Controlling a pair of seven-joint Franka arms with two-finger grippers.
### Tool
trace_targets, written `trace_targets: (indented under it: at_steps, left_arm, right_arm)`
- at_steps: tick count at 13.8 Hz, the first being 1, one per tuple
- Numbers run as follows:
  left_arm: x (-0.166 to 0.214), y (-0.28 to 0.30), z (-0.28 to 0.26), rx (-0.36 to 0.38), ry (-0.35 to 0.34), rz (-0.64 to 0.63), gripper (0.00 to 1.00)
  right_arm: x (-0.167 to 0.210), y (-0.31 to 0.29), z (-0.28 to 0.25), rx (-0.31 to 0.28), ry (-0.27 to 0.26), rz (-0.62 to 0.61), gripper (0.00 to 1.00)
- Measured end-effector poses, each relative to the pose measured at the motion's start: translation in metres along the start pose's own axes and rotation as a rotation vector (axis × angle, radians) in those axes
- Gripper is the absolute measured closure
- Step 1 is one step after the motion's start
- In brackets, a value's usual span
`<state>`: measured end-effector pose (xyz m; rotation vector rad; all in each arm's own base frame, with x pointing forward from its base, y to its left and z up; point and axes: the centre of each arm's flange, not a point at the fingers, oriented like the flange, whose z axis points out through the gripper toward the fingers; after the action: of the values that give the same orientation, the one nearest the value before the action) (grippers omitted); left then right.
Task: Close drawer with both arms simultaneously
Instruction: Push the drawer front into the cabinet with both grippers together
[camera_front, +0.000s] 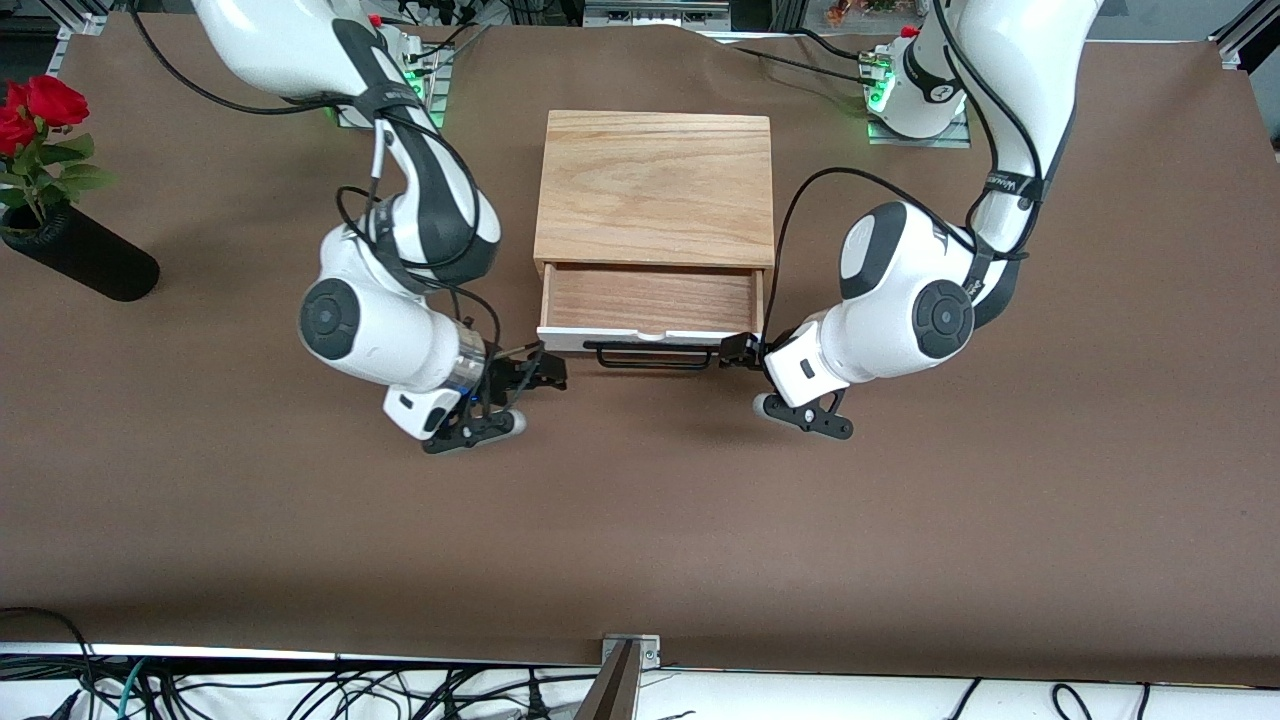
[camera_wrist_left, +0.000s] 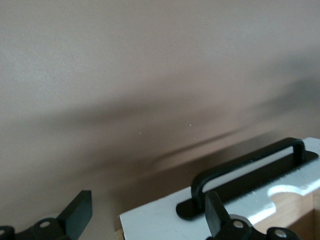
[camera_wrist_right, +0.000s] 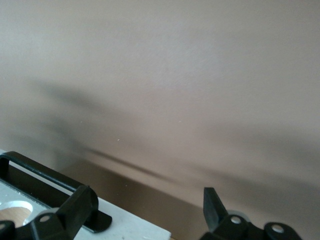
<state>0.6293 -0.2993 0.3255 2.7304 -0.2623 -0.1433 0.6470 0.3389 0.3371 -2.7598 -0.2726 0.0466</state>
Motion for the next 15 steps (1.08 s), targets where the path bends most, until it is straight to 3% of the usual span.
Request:
trace_targets:
  at_steps: [9, 15]
  left_arm:
    - [-0.005, 0.009, 0.038, -0.007, -0.056, 0.013, 0.00]
    - [-0.007, 0.007, 0.043, -0.007, -0.082, 0.008, 0.00]
  right_arm:
    - [-0.012, -0.029, 0.033, 0.056, -0.052, -0.001, 0.00]
    - [-0.020, -0.033, 0.061, 0.053, -0.106, -0.006, 0.00]
